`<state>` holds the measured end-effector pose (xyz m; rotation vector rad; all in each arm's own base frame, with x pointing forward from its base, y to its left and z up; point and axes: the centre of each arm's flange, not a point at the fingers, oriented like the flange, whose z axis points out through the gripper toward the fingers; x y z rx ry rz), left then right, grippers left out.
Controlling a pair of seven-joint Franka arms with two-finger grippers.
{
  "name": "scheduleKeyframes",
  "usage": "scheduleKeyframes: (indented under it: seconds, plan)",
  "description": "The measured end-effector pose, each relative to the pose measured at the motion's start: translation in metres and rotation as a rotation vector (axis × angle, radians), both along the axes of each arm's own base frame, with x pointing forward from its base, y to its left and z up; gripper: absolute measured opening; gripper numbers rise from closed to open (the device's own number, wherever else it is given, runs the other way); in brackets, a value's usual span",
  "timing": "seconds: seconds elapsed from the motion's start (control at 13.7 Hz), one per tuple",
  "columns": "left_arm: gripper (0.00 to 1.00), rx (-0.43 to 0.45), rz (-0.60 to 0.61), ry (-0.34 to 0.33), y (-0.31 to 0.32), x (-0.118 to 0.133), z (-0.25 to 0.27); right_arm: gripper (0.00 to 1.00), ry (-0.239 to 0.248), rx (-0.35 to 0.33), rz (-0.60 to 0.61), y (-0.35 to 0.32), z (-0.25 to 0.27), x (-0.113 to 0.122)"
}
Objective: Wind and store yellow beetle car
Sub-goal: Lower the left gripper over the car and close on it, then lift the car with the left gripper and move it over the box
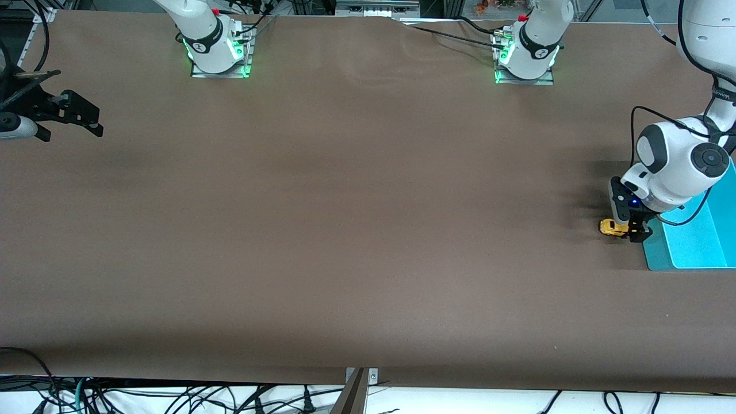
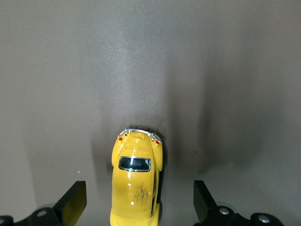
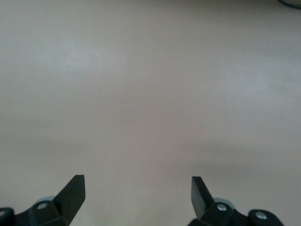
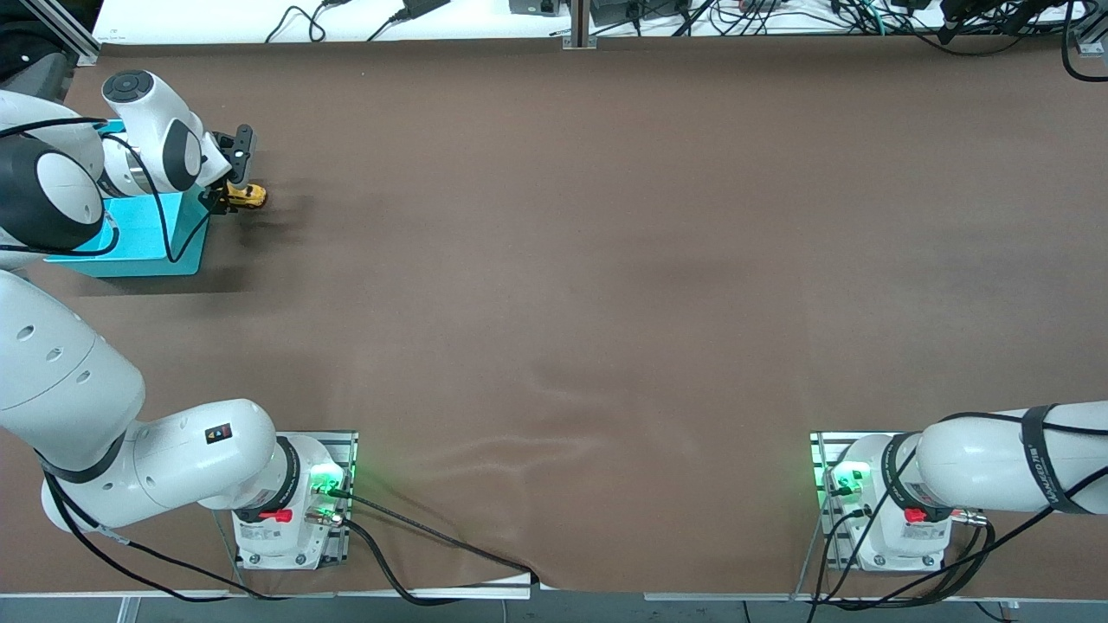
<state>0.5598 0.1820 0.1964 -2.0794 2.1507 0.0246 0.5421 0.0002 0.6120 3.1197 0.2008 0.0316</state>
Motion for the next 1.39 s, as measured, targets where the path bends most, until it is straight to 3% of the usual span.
scheduleKeyframes:
  seconds: [0.37, 0.44, 0.73, 1.17, 1.39]
  plan:
    - [1.0, -0.001, 0.001, -0.014, 0.004, 0.0, -0.011, 1.0, 0.0, -0.005, 0.0, 0.0, 0.0, 0.0]
    - [0.95, 0.0, -0.006, -0.011, 0.005, -0.001, -0.014, 1.0, 0.0, -0.005, 0.0, 0.0, 0.0, 0.0]
    - [0.48, 0.013, -0.032, -0.015, 0.004, 0.003, -0.017, 1.0, 0.0, -0.005, 0.0, -0.001, 0.0, 0.0]
    - [0.46, 0.016, -0.043, -0.025, -0.001, 0.016, 0.0, 1.0, 0.0, -0.006, 0.0, -0.001, 0.0, 0.0]
    - [0.46, -0.012, -0.051, 0.031, -0.032, 0.034, 0.041, 1.0, 0.0, -0.006, 0.0, -0.001, 0.0, 0.0]
